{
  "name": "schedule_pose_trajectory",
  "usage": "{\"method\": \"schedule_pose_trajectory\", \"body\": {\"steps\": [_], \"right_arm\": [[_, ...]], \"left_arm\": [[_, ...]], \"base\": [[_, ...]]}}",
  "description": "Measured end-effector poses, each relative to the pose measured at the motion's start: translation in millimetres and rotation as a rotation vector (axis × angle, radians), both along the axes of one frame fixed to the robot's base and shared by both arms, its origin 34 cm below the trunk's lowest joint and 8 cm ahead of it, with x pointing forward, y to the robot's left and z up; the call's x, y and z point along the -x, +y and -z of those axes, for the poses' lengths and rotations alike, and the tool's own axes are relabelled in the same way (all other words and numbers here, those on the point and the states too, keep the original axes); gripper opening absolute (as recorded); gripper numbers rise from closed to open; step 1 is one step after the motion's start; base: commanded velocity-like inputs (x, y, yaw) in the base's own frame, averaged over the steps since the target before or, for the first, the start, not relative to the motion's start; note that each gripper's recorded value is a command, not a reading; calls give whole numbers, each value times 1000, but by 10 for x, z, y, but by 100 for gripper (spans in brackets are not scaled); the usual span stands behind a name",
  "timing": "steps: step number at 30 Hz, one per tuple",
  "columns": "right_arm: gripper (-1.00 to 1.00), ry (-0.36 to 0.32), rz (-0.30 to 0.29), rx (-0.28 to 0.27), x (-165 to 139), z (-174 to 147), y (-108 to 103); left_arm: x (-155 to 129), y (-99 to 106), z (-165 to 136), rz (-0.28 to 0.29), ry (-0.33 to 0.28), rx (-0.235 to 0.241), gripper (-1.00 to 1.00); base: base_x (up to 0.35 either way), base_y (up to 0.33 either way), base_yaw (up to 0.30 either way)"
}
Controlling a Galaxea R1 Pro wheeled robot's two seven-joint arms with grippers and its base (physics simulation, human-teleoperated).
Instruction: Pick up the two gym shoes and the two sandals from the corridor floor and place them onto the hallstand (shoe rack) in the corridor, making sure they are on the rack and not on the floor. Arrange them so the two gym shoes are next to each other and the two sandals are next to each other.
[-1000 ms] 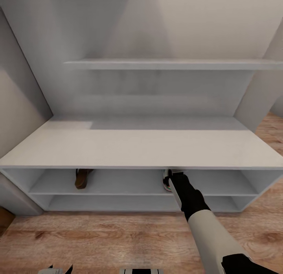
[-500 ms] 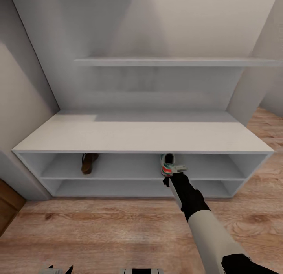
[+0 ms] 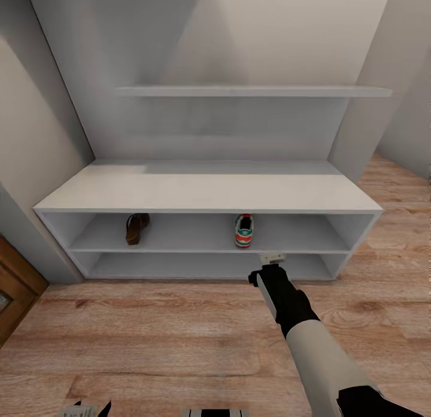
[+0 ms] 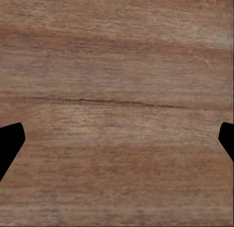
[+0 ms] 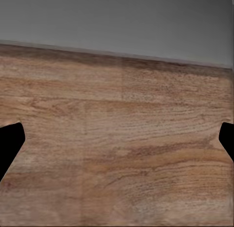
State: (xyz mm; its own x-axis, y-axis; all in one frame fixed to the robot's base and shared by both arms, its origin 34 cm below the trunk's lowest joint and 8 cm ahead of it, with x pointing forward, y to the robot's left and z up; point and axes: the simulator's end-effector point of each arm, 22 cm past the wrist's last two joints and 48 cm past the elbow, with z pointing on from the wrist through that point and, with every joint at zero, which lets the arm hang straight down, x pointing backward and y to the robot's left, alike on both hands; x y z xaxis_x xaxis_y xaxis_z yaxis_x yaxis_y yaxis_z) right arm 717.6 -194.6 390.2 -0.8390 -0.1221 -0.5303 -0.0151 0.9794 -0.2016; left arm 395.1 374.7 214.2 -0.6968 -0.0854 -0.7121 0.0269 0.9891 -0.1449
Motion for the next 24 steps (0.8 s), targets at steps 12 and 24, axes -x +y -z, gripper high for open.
{"method": "schedule_pose_trajectory", "body": {"steps": [12, 24], "right_arm": [[100, 93, -13, 9, 265, 379, 21], [100, 19, -32, -16, 409, 793, 118]], "left_arm": [[-4, 9, -4, -4, -2, -1, 100], [8, 60, 4, -25, -1, -13, 100]], "base": [[-335, -142, 0], [-241, -96, 0]]}}
